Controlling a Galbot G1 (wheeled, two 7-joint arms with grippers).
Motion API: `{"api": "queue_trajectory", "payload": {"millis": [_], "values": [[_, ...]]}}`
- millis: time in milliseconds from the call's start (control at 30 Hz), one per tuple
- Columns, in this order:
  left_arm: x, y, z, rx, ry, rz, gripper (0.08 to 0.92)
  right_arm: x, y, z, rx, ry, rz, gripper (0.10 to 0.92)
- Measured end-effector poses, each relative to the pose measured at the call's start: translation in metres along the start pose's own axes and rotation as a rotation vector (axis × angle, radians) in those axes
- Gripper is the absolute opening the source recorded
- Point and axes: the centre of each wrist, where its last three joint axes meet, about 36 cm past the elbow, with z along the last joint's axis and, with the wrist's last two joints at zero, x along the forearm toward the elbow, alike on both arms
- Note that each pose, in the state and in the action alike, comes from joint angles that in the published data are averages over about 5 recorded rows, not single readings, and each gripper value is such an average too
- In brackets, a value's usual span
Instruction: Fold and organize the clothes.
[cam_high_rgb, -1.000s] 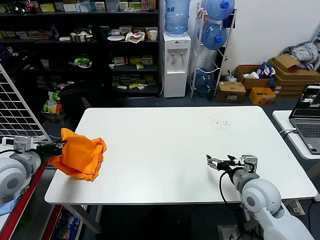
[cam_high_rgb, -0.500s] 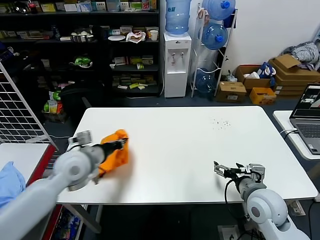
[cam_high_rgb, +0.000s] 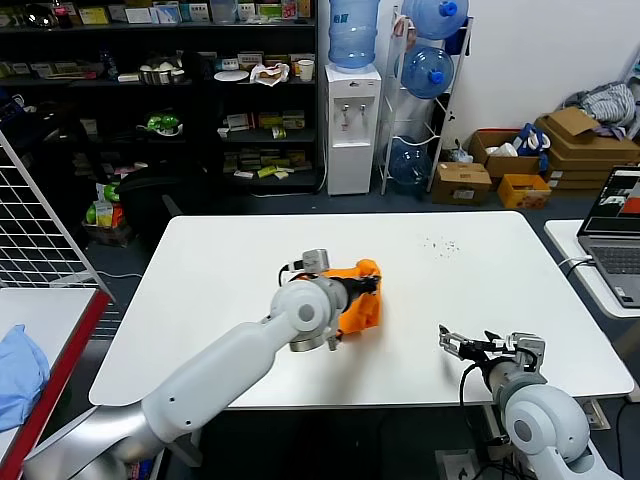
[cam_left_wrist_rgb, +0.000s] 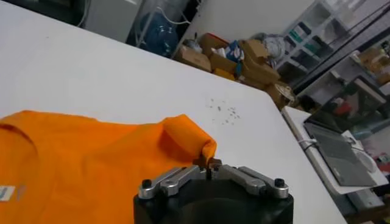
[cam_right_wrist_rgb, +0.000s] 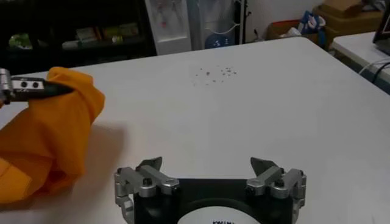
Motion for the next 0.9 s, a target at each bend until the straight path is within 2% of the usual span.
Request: {"api": "queue_trajectory", "payload": {"millis": [167,433,667,900], "values": [[-0.019,-0.024,-0.004,-0.032,-0.018,0.001,0.104,0.002,0.001,0.001,-0.004,0.000,-0.001,0.921],[-0.038,-0.039,-0.001,-0.065,-0.027,-0.014,0.123,0.008,-0.002,0.000,0.003,-0.007,0.003,0.921],[-0.038,-0.047,0.000,-0.053,-0.053,0.000,0.300,0.020,-0.007,-0.002,0.041,-0.071,-0.044,0.921],[-0.014,-0.039,-0.001,-0.053,-0.107,0.031,0.491,0.032,-0.009,-0.004,0.100,-0.180,-0.140,0.921]]}}
